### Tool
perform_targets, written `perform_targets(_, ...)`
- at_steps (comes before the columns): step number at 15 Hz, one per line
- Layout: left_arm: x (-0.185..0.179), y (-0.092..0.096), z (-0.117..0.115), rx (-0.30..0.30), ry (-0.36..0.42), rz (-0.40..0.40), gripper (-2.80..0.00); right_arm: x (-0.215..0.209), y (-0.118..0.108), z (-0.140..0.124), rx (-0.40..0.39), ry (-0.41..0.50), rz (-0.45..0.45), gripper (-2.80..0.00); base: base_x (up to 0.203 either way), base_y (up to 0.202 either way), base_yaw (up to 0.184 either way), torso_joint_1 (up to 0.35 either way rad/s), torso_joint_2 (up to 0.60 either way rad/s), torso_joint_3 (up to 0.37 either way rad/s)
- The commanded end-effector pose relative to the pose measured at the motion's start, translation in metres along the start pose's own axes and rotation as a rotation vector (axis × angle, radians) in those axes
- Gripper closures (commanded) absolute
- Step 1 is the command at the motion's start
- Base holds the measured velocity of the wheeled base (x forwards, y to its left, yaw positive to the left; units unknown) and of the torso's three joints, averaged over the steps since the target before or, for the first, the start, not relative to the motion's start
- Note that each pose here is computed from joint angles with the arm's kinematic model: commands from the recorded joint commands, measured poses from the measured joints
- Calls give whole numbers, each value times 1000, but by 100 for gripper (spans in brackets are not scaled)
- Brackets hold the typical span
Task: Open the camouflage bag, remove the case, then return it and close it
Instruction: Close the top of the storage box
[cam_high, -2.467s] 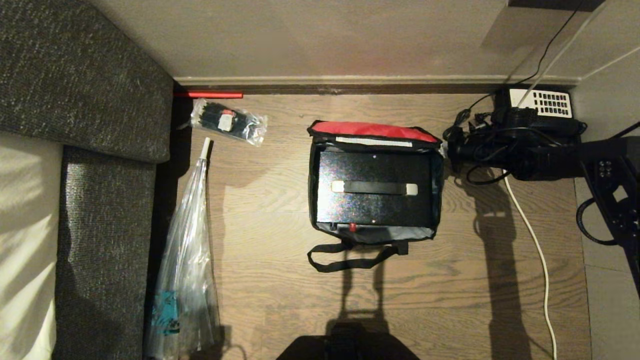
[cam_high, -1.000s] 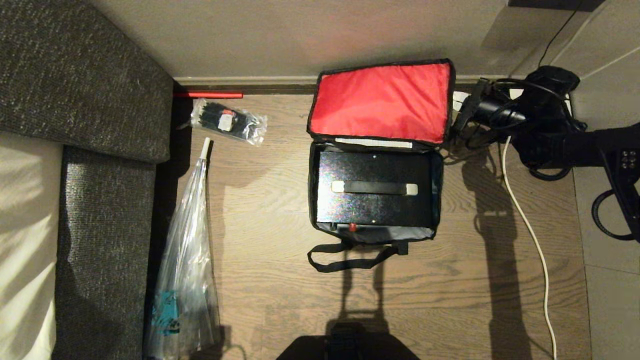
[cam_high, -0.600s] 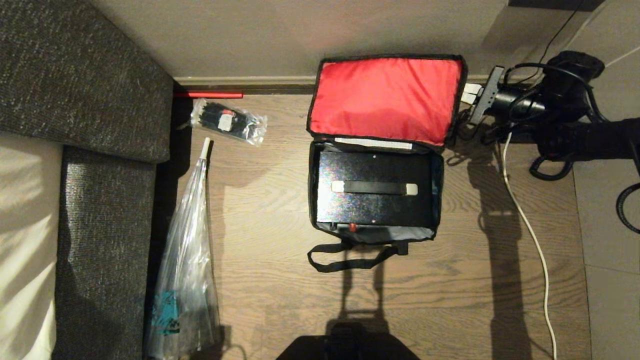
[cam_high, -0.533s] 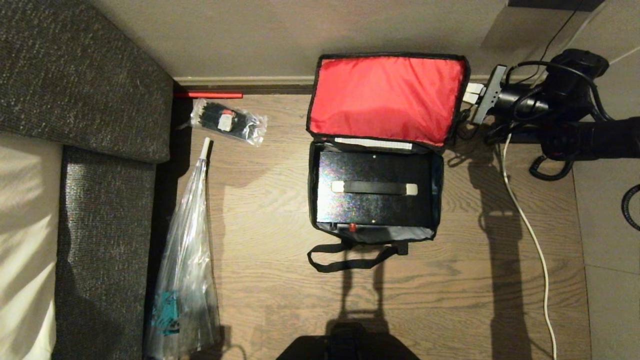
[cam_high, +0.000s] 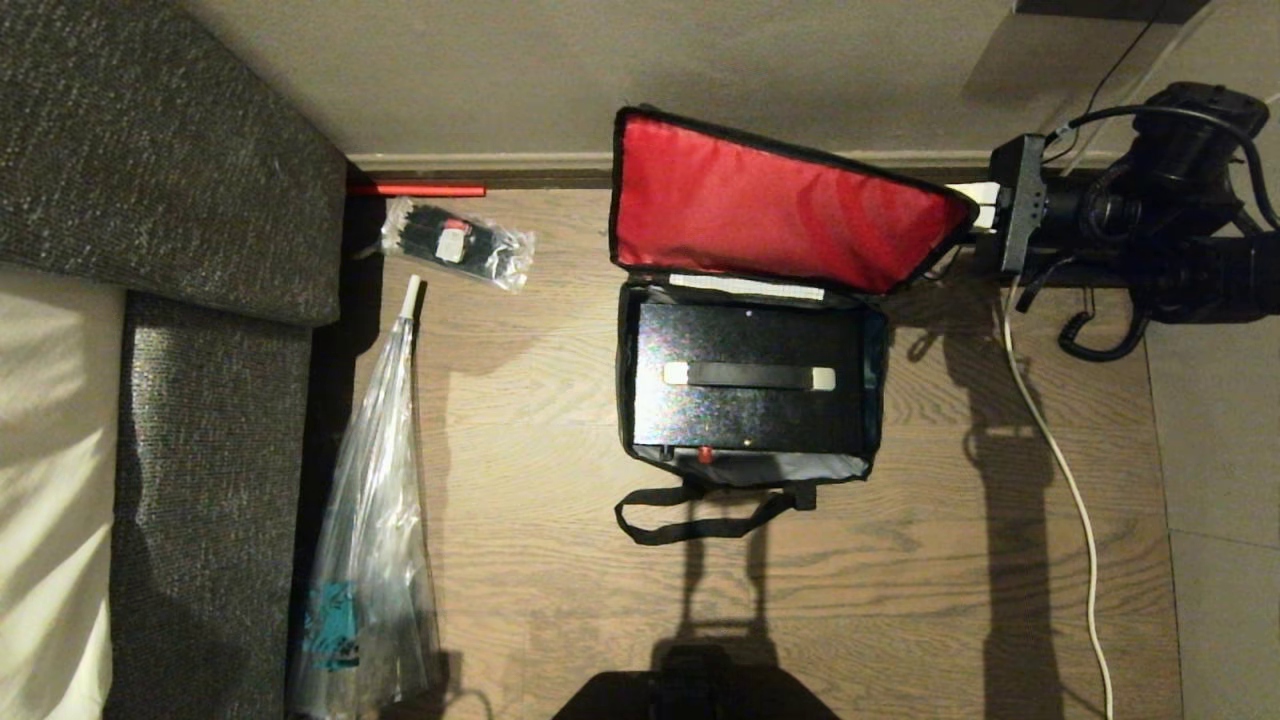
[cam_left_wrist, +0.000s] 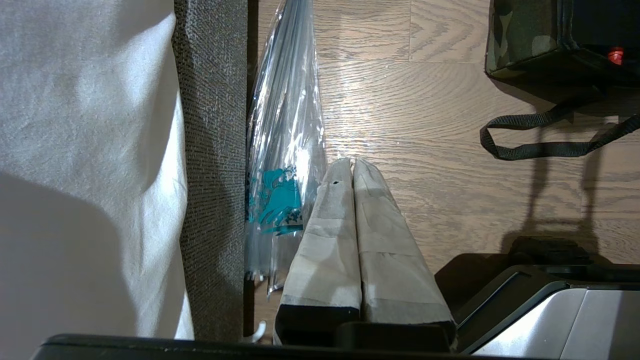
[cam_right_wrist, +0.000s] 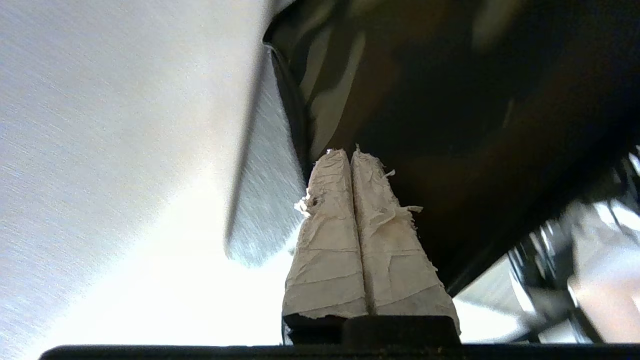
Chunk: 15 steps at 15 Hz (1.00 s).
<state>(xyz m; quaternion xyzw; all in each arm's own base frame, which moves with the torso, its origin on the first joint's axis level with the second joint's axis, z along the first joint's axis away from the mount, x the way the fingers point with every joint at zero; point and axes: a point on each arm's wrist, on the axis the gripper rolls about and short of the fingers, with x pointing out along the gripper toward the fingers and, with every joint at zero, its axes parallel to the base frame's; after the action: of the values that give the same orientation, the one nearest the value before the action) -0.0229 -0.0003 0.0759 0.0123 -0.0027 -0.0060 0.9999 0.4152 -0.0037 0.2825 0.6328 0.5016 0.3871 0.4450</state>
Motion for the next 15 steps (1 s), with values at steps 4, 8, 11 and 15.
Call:
perform_targets(4,0,0,0,0,2,0,0,-21,-1,-19,24,36,-45,0,0,0,0,0,0,0)
perform_targets(8,0,0,0,0,2,0,0,-25,-4,-38,47,31,-45,0,0,0,0,0,0,0)
perform_targets(11,0,0,0,0,2,0,0,-25,-5,-57,54,33,-46,0,0,0,0,0,0,0)
perform_targets(15,0,0,0,0,2,0,0,-23,-11,-74,72,42,-50,0,0,0,0,0,0,0)
